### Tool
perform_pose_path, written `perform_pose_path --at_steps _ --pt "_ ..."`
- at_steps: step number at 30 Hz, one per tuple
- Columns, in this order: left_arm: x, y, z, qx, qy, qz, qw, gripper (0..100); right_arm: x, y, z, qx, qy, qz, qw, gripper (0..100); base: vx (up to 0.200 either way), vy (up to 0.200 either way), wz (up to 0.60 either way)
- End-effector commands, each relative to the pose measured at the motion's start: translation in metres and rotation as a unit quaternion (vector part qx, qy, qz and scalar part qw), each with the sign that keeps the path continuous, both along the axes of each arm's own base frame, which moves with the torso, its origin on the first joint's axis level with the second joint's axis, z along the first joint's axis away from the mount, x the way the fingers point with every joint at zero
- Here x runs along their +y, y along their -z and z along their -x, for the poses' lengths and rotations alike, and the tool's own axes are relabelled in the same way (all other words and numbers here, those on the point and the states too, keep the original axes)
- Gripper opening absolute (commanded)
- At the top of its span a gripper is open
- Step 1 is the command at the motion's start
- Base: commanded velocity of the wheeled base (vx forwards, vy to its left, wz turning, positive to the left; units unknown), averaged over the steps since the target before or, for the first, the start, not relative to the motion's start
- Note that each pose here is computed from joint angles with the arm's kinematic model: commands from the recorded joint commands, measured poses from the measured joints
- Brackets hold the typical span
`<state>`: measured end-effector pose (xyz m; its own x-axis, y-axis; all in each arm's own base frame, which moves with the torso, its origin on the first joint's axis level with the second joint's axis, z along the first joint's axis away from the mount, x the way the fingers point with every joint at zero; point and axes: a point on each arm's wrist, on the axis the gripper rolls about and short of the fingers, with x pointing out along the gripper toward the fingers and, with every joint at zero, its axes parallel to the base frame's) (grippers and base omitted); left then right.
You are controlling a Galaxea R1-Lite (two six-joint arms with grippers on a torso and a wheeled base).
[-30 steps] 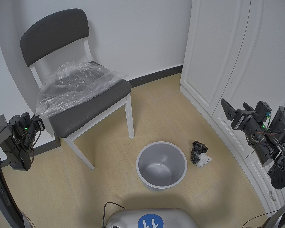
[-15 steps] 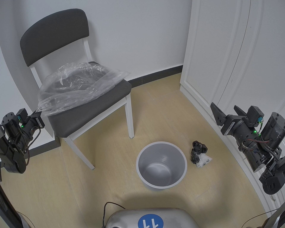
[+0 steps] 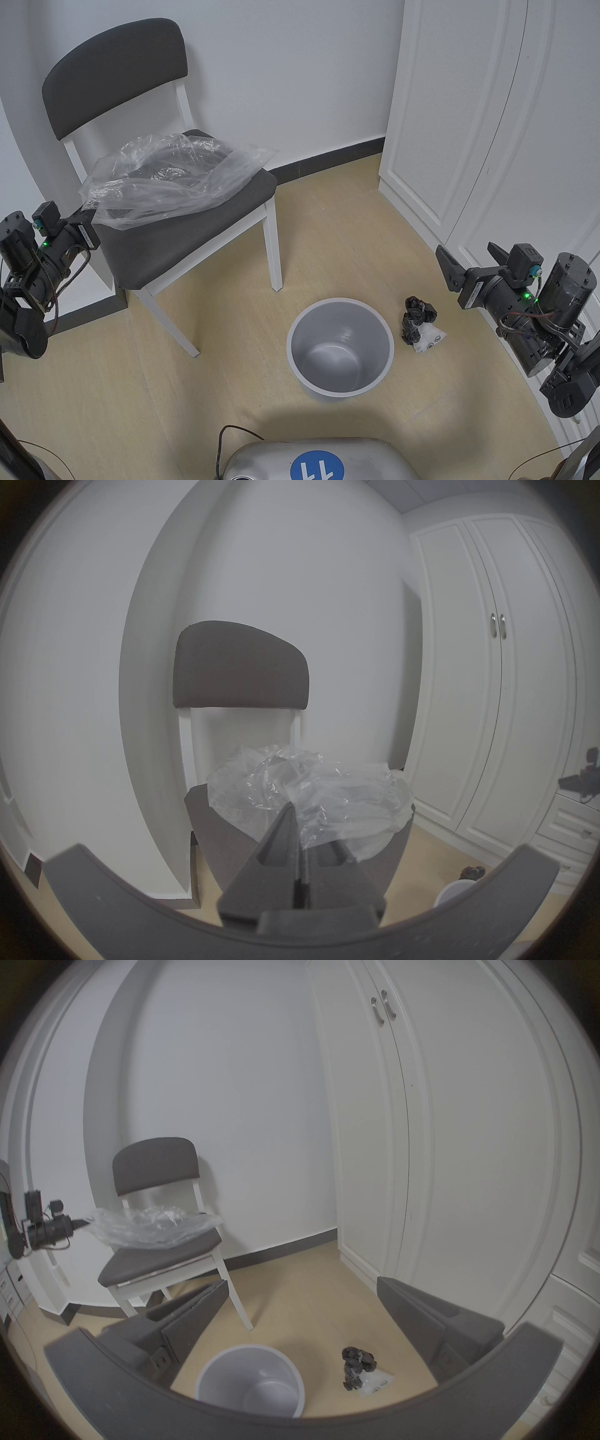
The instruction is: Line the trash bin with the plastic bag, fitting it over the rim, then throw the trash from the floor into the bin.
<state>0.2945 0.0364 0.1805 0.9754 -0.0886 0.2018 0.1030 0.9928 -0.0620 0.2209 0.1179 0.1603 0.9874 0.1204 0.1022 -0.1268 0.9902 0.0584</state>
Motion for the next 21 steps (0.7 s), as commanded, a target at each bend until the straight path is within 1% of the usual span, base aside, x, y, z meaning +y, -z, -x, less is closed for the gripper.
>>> perform_pose_path --at_steps 1,3,4,5,6,7,9,11,12,14,15,17,21 --pt "-0.011 -0.029 0.018 -0.03 0.016 -0.003 0.9994 0 0.007 -0.009 0.0 -0.001 -0.001 0.011 0.9999 100 0.0 0.0 0.0" --pt "-0.014 -0.034 0.018 -0.029 0.022 -0.003 0.9993 0 0.011 -0.016 -0.001 0.0 -0.005 0.027 0.9996 100 0.0 0.0 0.0" --pt "-0.019 -0.045 0.014 -0.037 0.031 -0.003 0.9988 0 0.015 -0.028 -0.006 0.002 -0.006 0.038 0.9993 100 0.0 0.0 0.0" --pt "-0.021 -0.05 0.014 -0.038 0.032 -0.003 0.9988 0 0.02 -0.036 -0.01 0.003 -0.009 0.039 0.9992 100 0.0 0.0 0.0" --pt "-0.022 -0.051 0.015 -0.038 0.032 -0.003 0.9988 0 0.021 -0.039 -0.01 0.003 -0.01 0.038 0.9992 100 0.0 0.0 0.0" --pt "-0.023 -0.055 0.023 -0.037 0.033 -0.002 0.9988 0 0.028 -0.048 -0.008 0.006 -0.025 0.034 0.9991 100 0.0 0.0 0.0" --pt "-0.024 -0.053 0.032 -0.03 0.036 0.001 0.9989 0 0.03 -0.053 -0.003 0.005 -0.034 0.015 0.9993 100 0.0 0.0 0.0" --pt "-0.026 -0.048 0.041 -0.022 0.044 0.0 0.9988 0 0.029 -0.047 0.002 0.022 -0.042 -0.018 0.9987 100 0.0 0.0 0.0" --pt "-0.028 -0.049 0.042 -0.024 0.047 0.0 0.9986 0 0.028 -0.042 0.003 0.033 -0.044 -0.021 0.9983 100 0.0 0.0 0.0" --pt "-0.028 -0.049 0.042 -0.024 0.047 0.0 0.9986 0 0.028 -0.042 0.003 0.033 -0.044 -0.021 0.9983 100 0.0 0.0 0.0" --pt "-0.03 -0.051 0.042 -0.029 0.052 -0.001 0.9982 0 0.024 -0.033 -0.007 0.047 -0.03 -0.022 0.9982 100 0.0 0.0 0.0" --pt "-0.03 -0.051 0.042 -0.029 0.052 -0.001 0.9982 0 0.019 -0.031 -0.016 0.048 -0.015 -0.022 0.9985 100 0.0 0.0 0.0" --pt "-0.031 -0.052 0.044 -0.031 0.054 -0.001 0.9981 0 0.022 -0.022 -0.023 0.061 -0.015 -0.016 0.9979 100 0.0 0.0 0.0"
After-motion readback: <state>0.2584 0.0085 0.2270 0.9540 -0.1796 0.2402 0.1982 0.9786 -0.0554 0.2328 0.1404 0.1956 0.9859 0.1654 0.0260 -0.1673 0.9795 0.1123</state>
